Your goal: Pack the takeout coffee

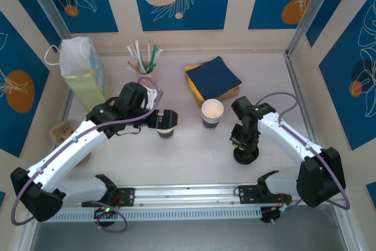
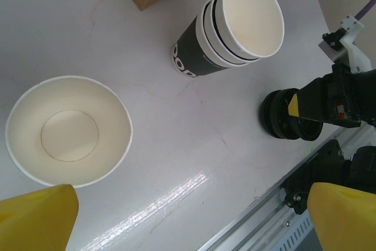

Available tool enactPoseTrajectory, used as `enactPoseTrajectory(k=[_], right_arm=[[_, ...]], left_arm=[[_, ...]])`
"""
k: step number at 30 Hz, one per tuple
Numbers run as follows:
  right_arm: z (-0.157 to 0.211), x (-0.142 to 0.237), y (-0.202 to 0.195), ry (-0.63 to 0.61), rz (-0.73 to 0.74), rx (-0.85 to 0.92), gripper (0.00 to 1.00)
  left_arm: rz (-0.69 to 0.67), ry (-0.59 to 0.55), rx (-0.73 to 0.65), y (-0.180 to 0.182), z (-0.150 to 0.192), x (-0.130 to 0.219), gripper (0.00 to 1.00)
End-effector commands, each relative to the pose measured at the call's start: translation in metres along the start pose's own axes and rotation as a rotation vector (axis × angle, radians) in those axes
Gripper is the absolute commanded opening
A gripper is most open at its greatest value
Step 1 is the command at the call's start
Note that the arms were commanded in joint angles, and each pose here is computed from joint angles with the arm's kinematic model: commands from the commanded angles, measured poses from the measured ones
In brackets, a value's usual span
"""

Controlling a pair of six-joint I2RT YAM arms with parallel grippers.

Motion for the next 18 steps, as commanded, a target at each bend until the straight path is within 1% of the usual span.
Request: enactPoseTrajectory(k=[1, 4, 7, 8, 13, 18], right_arm=[[0.003, 0.019, -0.005, -0.024, 0.0, -0.016, 0.12], [0.002, 0.035, -0.002, -0.058, -0.052, -0.005, 0.12], [0.001, 0.056, 0.006, -0.107, -0.137, 0.021, 0.11], [0.001, 0.064, 0.008, -0.126, -0.167, 0.032, 0.1], [-0.001, 0.107, 0.022, -0.218, -0.306, 0.087, 0.1], [-0.002, 0.153, 0.049, -0.284, -0.488, 0.184, 0.1]], left_arm=[[-0.012, 0.002, 0.016, 0.005, 0.004, 0.005, 1.0], [-0.005, -0.003, 0.021, 0.004, 0.003, 0.005, 1.0], [-0.006, -0.016, 0.031, 0.003, 0.0, 0.005, 1.0], [-0.01, -0.024, 0.037, 0.003, -0.001, 0.006, 1.0], [-0.003, -0.064, 0.049, 0.001, -0.008, 0.009, 1.0], [0.019, -0.086, 0.071, -0.006, -0.018, 0.013, 1.0]])
Point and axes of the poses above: each hand's point on the last joint's axis, 136 mm out from that joint toward the fingers, its own x axis back along the fingers, its own y axis along the line the jaws close on, z = x × y, the point moved 4 cm from there along x, back along the fingers, and after that the axes turned 4 degrees about x, right-handed, at the moved point
